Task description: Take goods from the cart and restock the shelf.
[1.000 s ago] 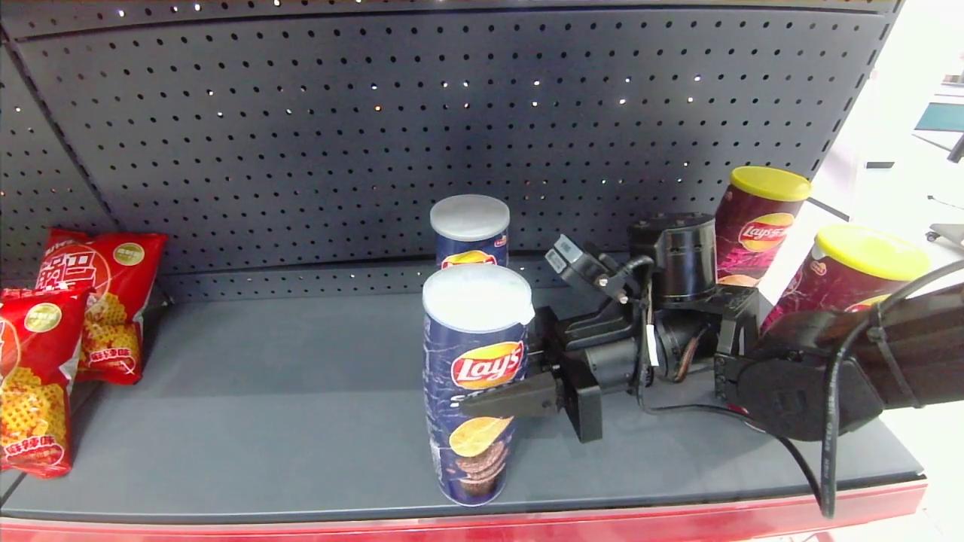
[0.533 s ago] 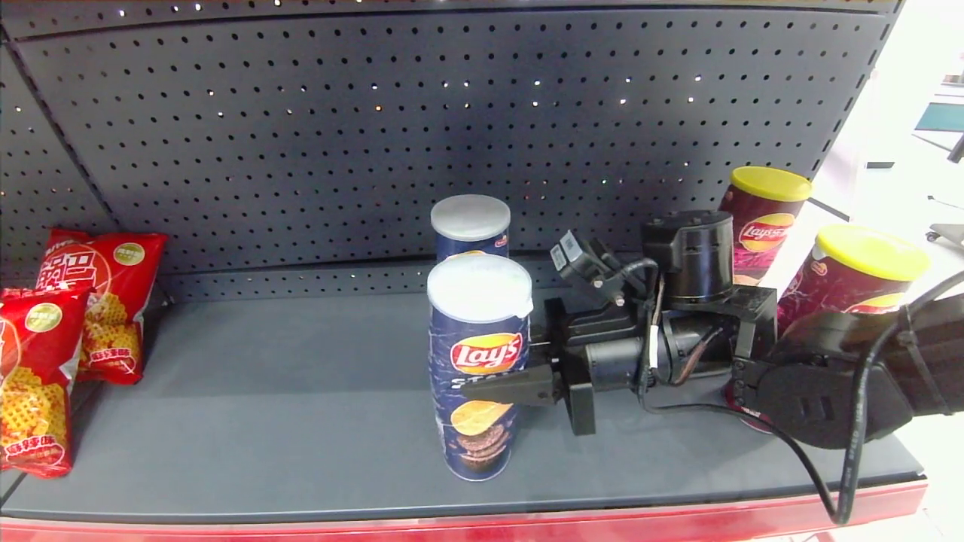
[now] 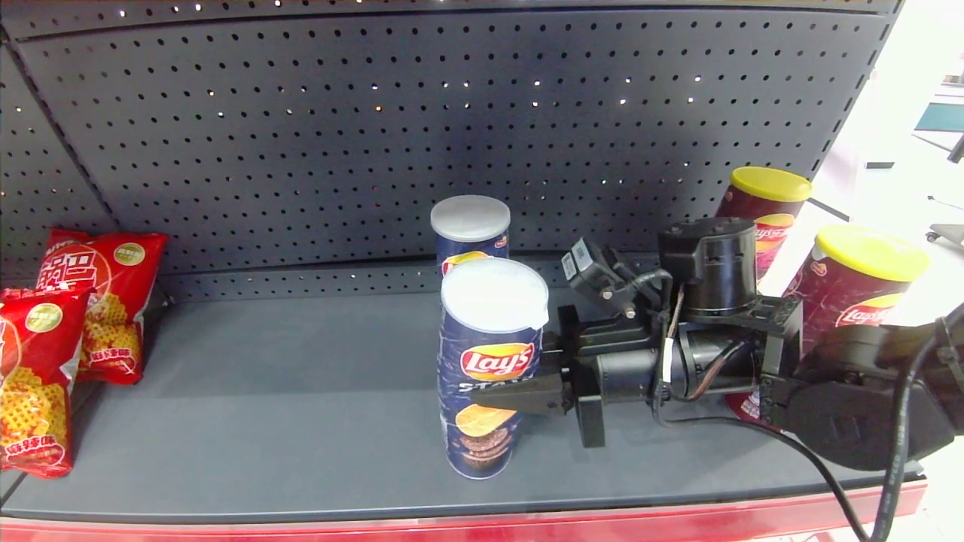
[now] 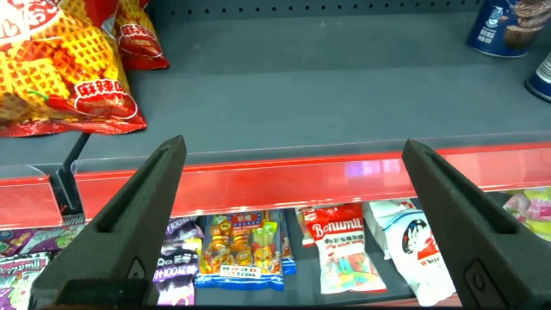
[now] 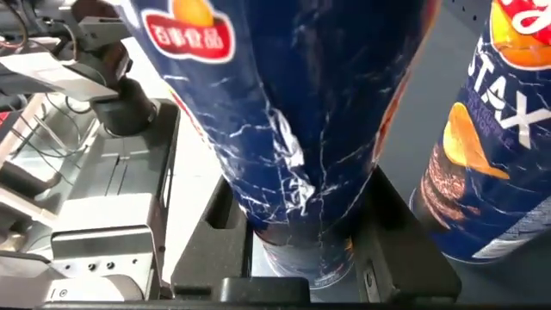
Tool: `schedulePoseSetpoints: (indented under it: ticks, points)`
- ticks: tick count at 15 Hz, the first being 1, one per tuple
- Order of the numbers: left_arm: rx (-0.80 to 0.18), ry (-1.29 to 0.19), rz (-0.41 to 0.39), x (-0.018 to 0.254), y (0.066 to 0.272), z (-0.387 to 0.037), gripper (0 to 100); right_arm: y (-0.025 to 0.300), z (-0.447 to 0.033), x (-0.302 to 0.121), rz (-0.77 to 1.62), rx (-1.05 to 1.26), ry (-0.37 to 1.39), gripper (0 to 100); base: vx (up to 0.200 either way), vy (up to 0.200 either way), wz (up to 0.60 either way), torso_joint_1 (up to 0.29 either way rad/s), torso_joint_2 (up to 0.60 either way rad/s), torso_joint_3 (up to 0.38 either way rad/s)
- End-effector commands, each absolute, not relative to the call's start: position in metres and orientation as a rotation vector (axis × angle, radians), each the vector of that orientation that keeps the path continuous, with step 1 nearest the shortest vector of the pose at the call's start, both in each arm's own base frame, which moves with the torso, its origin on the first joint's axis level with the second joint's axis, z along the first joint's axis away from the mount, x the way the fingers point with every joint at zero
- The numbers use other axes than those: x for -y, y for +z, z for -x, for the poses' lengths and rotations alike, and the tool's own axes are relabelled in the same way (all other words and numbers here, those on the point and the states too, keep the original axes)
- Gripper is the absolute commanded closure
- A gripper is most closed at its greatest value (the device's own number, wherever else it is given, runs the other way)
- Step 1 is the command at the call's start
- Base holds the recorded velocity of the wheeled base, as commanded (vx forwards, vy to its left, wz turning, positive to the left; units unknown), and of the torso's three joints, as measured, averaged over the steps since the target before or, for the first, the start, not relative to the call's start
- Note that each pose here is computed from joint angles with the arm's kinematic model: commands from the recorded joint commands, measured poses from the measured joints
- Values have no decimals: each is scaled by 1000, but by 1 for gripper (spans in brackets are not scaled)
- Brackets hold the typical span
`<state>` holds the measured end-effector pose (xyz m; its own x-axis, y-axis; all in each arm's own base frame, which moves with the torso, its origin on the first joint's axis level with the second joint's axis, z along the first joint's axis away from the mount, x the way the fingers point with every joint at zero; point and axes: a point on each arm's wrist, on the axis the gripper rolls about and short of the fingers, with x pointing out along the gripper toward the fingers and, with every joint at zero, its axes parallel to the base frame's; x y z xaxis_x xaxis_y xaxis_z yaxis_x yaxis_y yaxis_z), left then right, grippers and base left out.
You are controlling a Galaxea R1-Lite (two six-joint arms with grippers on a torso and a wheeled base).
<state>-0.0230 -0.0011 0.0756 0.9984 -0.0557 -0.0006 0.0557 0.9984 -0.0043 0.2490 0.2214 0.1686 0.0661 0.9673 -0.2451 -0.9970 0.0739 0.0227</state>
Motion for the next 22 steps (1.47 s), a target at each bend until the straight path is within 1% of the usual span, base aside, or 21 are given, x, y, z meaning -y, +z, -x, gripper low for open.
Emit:
schedulePoseSetpoints:
  ticks: [1, 5, 6, 12, 17, 18, 22]
  points:
    - [-2, -55, 5, 1, 76, 23, 0, 167, -245, -224, 168, -226, 1505, 100, 0, 0, 0, 0, 0, 0]
    - [-2, -57, 5, 1, 76, 23, 0, 164, -241, -230, 171, -237, 1526, 100, 0, 0, 0, 0, 0, 0]
    - [-2, -55, 5, 1, 76, 23, 0, 162, -240, -232, 173, -240, 1526, 0, 0, 0, 0, 0, 0, 0]
    - [-2, -55, 5, 1, 76, 23, 0, 161, -242, -234, 173, -249, 1506, 0, 0, 0, 0, 0, 0, 0]
    - [-2, -57, 5, 1, 76, 23, 0, 168, -245, -223, 168, -235, 1472, 0, 0, 0, 0, 0, 0, 0]
    - [-2, -57, 5, 1, 76, 23, 0, 180, -246, -212, 166, -196, 1443, 0, 0, 0, 0, 0, 0, 0]
    - [-2, -55, 5, 1, 76, 23, 0, 198, -239, -185, 162, -145, 1384, 0, 0, 0, 0, 0, 0, 0]
